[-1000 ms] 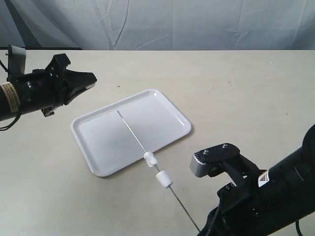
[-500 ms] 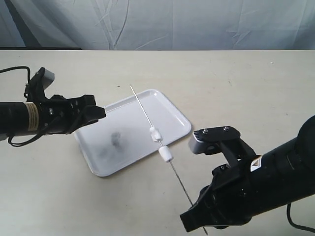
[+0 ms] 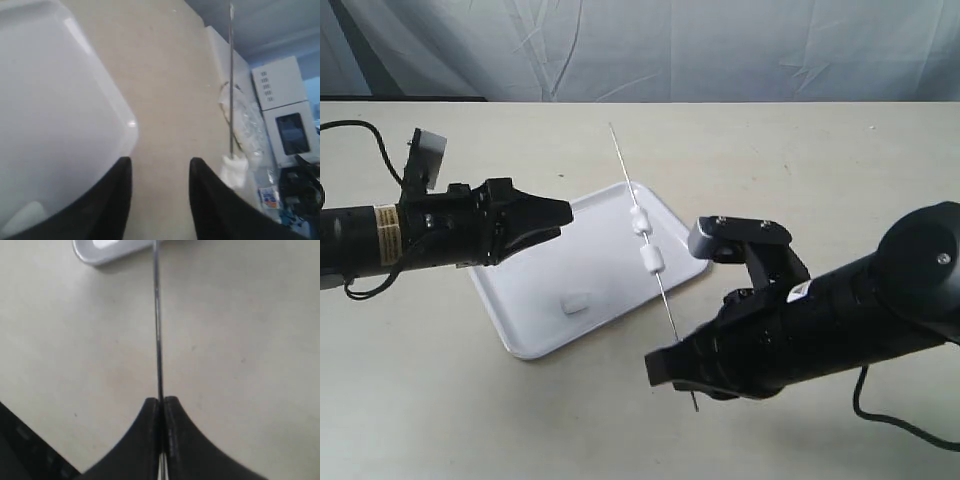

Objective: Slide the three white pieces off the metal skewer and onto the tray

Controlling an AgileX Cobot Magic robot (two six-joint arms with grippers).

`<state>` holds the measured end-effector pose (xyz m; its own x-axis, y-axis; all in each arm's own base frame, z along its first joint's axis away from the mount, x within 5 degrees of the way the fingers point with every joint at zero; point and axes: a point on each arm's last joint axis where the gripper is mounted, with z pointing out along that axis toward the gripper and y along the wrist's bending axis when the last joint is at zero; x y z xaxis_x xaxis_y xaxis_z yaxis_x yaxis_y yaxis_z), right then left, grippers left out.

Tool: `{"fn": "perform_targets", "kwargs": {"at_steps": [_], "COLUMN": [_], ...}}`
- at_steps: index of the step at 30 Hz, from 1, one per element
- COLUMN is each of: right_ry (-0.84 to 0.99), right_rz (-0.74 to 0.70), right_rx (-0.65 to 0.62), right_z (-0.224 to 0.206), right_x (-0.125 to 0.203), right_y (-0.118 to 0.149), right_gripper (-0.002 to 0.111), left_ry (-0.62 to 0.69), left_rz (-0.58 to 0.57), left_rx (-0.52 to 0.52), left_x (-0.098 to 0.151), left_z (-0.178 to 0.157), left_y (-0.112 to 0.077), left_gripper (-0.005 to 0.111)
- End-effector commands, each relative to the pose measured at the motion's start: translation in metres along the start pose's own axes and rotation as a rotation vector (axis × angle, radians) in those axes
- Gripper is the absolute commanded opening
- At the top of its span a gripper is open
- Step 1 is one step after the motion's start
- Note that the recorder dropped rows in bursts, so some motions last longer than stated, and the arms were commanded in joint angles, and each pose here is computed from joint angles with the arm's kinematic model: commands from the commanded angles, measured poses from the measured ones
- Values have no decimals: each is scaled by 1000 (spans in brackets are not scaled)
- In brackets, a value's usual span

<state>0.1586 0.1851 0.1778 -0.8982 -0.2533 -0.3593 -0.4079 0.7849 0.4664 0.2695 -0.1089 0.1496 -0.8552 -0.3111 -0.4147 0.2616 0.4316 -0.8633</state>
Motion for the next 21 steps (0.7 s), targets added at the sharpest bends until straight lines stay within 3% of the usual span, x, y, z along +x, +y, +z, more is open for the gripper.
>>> {"fn": "perform_targets", "kwargs": {"at_steps": [1, 21], "right_ry": [-43, 45], "right_rz": [55, -15], "right_rx": [-20, -182], "right_z": [3, 3], "right_x": [-14, -13], "right_y": [6, 24], "right_gripper": [-1, -1], "left_ry": [14, 23], "left_rz": [-12, -65], "left_rx": [175, 207], "left_x": [2, 8], "left_z": [-1, 9], "left_y": [-16, -25], "left_gripper": [51, 52]}}
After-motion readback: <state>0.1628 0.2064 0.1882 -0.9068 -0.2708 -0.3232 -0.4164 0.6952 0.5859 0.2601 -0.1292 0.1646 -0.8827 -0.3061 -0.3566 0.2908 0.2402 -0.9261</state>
